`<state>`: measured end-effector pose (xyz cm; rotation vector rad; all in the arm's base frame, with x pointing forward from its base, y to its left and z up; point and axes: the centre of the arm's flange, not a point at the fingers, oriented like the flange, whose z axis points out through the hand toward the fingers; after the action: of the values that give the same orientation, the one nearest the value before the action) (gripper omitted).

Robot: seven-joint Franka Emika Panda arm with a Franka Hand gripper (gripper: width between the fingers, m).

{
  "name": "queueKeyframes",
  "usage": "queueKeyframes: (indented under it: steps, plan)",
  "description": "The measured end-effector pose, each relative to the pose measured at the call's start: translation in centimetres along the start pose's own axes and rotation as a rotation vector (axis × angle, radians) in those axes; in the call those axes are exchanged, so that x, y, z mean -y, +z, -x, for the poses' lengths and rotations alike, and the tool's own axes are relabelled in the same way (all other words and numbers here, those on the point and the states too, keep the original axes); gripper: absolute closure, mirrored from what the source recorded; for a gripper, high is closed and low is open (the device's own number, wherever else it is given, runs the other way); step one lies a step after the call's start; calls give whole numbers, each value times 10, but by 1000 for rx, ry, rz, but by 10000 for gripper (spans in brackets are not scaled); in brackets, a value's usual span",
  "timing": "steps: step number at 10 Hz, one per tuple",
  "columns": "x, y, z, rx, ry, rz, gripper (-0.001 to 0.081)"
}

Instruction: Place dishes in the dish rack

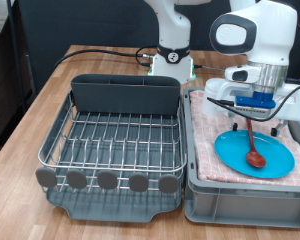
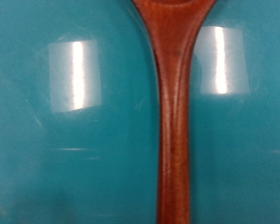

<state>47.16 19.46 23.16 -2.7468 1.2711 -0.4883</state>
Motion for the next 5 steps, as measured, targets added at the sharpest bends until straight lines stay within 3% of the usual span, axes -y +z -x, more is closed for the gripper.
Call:
queueKeyframes:
  steps: [3,4,5]
  plan:
    - [-1,3,5,-5,10,1,4]
    - [-1,3,6,-10,12,0,97]
    - [-2,3,8,-14,14,-1,97]
